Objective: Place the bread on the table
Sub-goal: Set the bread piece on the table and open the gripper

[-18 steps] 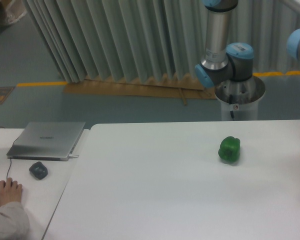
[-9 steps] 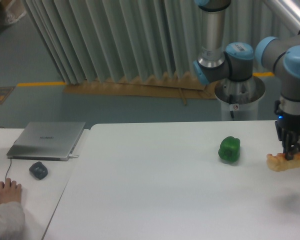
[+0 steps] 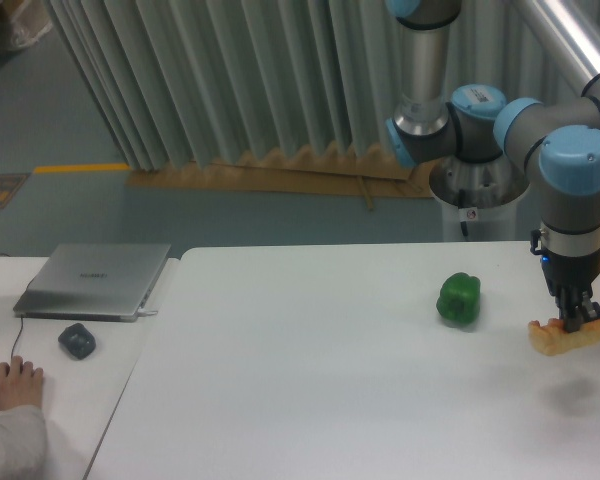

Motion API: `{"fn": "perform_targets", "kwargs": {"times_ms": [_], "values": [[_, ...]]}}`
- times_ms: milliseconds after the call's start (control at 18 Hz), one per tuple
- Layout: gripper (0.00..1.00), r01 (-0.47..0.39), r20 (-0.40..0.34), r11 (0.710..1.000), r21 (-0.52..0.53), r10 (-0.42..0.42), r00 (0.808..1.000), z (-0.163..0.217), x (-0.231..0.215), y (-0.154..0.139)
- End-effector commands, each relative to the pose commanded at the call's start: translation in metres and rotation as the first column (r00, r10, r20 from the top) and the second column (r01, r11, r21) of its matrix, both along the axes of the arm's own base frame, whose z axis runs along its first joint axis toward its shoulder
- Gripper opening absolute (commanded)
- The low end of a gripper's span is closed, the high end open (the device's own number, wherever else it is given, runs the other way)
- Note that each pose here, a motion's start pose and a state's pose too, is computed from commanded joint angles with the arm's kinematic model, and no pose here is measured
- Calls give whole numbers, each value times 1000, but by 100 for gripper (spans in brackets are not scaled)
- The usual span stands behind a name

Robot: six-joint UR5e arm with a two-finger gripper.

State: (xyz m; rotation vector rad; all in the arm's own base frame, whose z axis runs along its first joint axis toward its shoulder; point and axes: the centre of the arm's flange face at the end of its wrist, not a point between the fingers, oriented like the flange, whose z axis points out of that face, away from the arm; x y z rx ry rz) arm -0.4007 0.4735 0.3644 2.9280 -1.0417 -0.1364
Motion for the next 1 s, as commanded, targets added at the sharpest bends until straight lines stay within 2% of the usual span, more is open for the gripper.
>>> {"fn": "perform_targets", "kwargs": {"times_ms": [222,333,389,444,556,1000], "values": [[23,3,10,1000,-20,-2,1000,-18,-3,2],[23,2,3,1000,-14,-2,1000,-15,-3,2],[27,2,2,1000,-13,-2,1000,-14,-3,1],[48,5,1,1000,-13,-5,1000,-14,-3,1],[100,10,-8,1000,-7,-10,1000,-12,-4,2],[100,-3,-19,1000,-2,3,1000,-5,-4,1]]}}
